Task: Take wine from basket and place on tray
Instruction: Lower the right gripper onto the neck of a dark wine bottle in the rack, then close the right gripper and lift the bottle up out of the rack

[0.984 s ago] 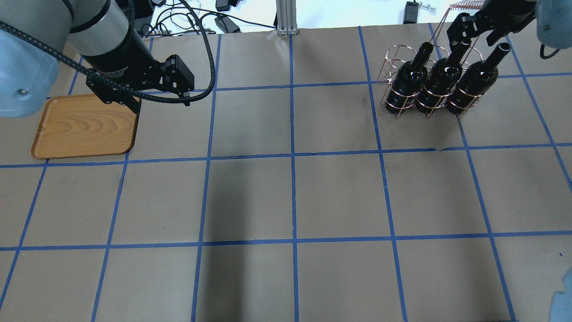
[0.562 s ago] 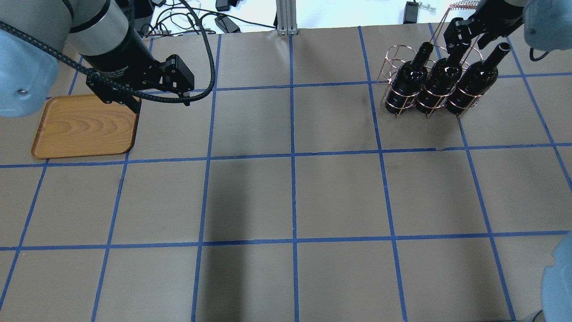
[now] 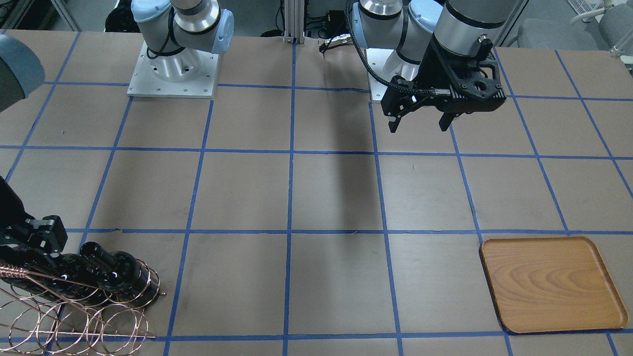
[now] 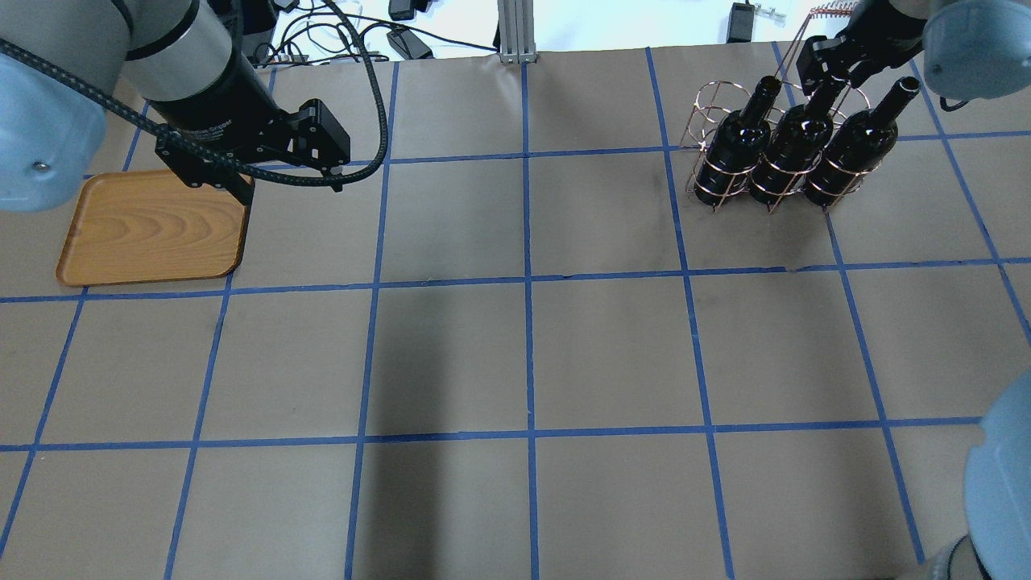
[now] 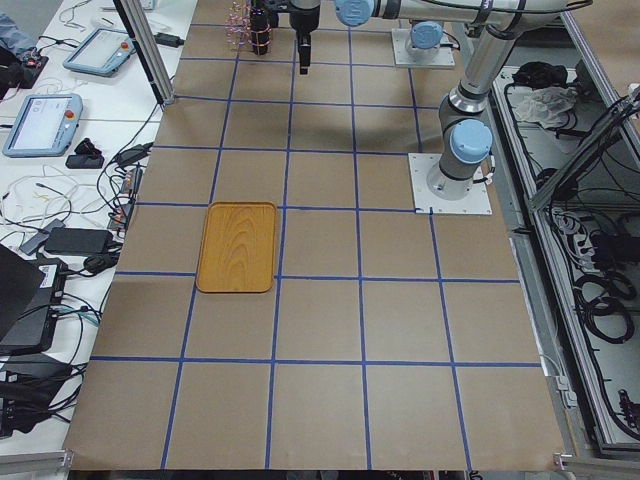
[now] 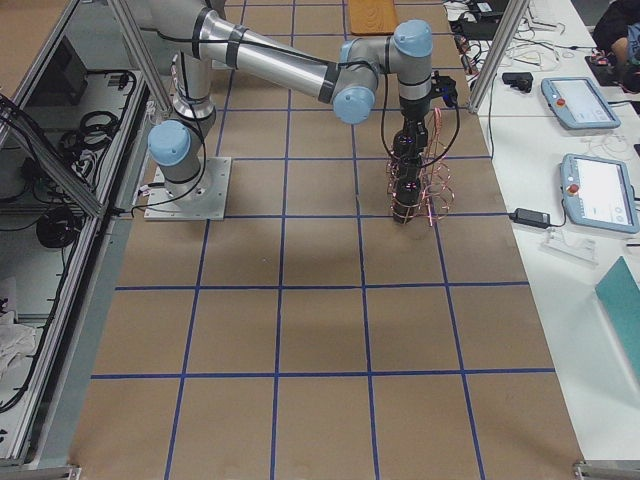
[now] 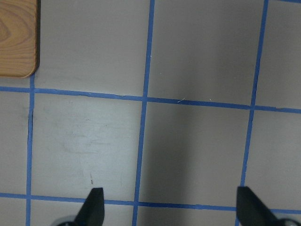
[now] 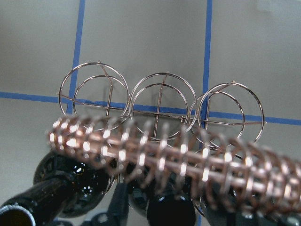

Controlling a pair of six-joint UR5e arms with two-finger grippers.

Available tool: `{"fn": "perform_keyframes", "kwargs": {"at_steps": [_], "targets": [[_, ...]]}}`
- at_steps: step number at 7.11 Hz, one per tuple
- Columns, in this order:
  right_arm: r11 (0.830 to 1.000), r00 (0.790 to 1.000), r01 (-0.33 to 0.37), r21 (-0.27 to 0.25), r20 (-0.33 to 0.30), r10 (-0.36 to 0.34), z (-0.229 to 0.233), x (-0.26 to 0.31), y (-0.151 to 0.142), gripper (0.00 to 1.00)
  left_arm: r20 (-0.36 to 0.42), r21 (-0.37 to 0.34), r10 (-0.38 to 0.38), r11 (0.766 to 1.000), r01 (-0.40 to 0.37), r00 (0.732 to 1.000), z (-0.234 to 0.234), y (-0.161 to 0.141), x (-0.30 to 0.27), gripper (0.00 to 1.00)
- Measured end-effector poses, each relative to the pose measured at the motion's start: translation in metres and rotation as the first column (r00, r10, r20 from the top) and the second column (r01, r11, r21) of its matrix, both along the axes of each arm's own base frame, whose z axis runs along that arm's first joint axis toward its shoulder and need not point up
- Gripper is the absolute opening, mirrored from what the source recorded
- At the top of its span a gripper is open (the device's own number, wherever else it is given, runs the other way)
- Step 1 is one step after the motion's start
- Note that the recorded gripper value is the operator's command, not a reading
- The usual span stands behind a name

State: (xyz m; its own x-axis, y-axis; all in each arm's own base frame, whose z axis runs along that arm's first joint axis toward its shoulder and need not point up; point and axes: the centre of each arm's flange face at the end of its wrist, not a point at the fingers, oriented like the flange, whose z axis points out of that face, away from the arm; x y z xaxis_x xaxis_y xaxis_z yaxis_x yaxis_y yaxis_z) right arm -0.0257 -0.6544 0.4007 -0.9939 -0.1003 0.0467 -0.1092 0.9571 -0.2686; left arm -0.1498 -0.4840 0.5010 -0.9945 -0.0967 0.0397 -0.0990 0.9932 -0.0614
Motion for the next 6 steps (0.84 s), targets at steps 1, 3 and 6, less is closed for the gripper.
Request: {"fn": "perform_keyframes", "kwargs": {"at_steps": [1, 3, 6], "targets": [[1.000, 1.000, 0.003, -0.001, 0.001, -0.003, -0.0014, -0.0002, -0.0009, 0.62, 0.000, 0.000, 0.000, 1.000, 0.000, 1.000, 0.0000, 0.0000, 0.0000, 1.00], [1.000, 1.000, 0.009, 0.000, 0.005, -0.009, -0.0053, -0.0006, -0.0032, 0.56, 0.000, 0.001, 0.000, 1.000, 0.000, 1.000, -0.0001, 0.0001, 0.0000, 1.00], [1.000, 1.000, 0.010, -0.008, 0.005, -0.010, -0.0058, -0.0007, -0.0044, 0.20, 0.000, -0.001, -0.001, 1.000, 0.001, 1.000, 0.0003, -0.0001, 0.0000, 1.00]]}}
